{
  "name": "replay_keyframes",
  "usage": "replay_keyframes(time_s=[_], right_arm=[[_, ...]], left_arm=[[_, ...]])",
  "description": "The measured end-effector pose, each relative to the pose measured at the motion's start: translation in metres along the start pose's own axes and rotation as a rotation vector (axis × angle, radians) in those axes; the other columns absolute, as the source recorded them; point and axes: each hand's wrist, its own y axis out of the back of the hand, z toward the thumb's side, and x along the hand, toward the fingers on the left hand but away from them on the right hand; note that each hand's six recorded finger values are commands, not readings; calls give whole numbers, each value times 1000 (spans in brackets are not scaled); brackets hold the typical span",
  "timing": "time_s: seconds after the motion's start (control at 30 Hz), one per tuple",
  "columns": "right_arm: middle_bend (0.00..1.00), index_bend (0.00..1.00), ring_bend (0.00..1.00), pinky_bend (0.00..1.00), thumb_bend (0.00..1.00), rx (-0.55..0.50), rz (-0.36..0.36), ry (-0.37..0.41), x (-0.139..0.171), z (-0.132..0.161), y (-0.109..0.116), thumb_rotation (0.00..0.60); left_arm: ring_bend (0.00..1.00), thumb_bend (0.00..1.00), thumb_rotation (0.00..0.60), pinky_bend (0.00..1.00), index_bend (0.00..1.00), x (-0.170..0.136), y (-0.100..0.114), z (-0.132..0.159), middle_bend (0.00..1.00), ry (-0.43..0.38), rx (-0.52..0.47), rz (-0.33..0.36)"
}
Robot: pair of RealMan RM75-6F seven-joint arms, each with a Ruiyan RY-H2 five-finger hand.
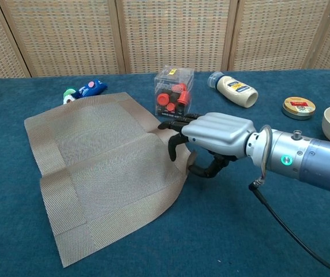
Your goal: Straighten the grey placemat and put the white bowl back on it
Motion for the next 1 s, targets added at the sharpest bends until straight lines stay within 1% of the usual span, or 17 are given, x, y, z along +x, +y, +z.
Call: replay_keyframes(time_s=[0.2, 0.27, 0.4, 0.5, 0.6, 0.7, 0.83, 0.93, 1.0], right_arm=[[0, 649, 0, 0, 690, -5, -1, 17, 4, 1, 0, 600], [0, 690, 0, 0, 693, -2, -1, 20, 6, 1, 0, 600], [1, 708, 0, 0, 694, 10, -4, 39, 14, 1, 0, 600], [4, 711, 0, 0, 693, 30, -7, 65, 27, 1, 2, 600], [10, 714, 0, 0, 691, 60, -10, 93, 46, -2, 5, 600], [16, 716, 0, 0, 691, 108, -10, 121, 72, -7, 9, 600], [16, 716, 0, 0, 690, 221, -1, 142, 117, -23, 20, 600], [18, 715, 0, 0, 689, 326, 13, 137, 149, -38, 30, 600], [26, 714, 0, 0, 689, 396, 22, 129, 163, -47, 36, 600]], left_arm=[[0, 0, 600, 0, 0, 0, 0, 1, 0, -5, 0, -3], [0, 0, 600, 0, 0, 0, 0, 1, 0, -5, -2, -3], [0, 0, 600, 0, 0, 0, 0, 1, 0, -7, -6, -4], [0, 0, 600, 0, 0, 0, 0, 2, 0, -10, -11, -8], [0, 0, 600, 0, 0, -1, 0, 3, 0, -18, -16, -11], [0, 0, 600, 0, 0, -2, 1, 5, 0, -27, -22, -12], [0, 0, 600, 0, 0, -5, 1, 8, 0, -43, -29, -15], [0, 0, 600, 0, 0, -7, 2, 10, 0, -53, -34, -18], [0, 0, 600, 0, 0, -8, 2, 12, 0, -58, -35, -20]])
